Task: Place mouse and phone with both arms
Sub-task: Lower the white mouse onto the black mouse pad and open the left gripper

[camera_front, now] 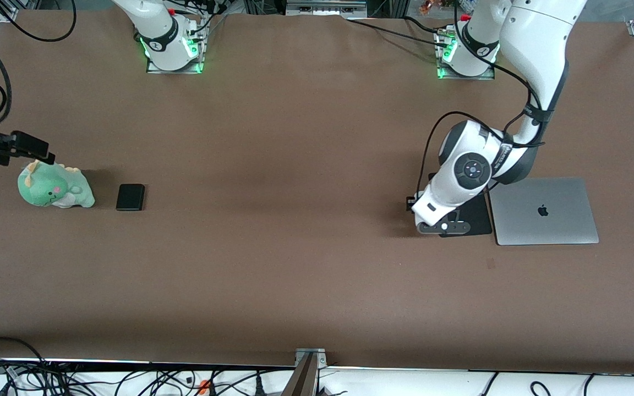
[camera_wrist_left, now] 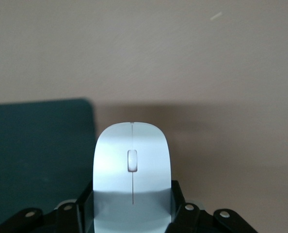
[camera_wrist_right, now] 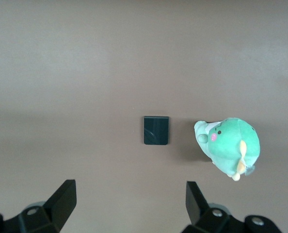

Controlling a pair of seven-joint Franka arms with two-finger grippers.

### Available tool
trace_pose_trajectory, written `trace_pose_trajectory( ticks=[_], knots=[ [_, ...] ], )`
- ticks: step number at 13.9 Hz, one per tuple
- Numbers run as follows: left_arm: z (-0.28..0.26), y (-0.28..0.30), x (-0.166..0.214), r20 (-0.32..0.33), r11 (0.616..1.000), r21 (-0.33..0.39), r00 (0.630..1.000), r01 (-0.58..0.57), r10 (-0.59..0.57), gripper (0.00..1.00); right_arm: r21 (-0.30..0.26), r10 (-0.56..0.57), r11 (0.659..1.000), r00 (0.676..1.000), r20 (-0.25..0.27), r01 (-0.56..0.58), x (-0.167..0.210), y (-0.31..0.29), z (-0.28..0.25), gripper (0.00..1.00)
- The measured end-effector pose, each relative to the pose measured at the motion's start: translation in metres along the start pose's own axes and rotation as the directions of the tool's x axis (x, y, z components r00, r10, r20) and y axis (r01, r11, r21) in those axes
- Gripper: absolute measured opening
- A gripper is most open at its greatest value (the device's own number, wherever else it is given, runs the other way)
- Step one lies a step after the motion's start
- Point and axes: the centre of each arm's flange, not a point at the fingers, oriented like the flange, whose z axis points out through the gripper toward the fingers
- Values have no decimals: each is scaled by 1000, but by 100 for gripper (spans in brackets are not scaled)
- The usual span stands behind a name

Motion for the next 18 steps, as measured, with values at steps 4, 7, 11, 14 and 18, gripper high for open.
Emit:
trace_pose_trajectory(
  ticks=[4, 7, 11, 14, 18],
  knots=[
    [19, -69, 0, 37, 995, 4, 994, 99, -99, 62, 3, 1, 1000, 1000, 12, -1, -26, -2, -29, 100],
    [20, -101, 4, 47, 990, 8, 989, 138, -138, 62, 1, 1, 1000, 1000, -2, -1, -33, -2, -38, 100],
    [22, -110, 4, 37, 993, 48, 994, 104, -106, 62, -42, 3, 999, 1000, 1, -3, -34, 2, -39, 100],
    [22, -111, 4, 37, 993, 48, 994, 105, -107, 87, -42, -8, 999, 1000, 1, 8, -33, -6, -39, 100],
    [8, -106, 5, 38, 994, 51, 994, 98, -100, 100, -42, -16, 999, 1000, 4, 16, -32, -19, -37, 100]
  ],
)
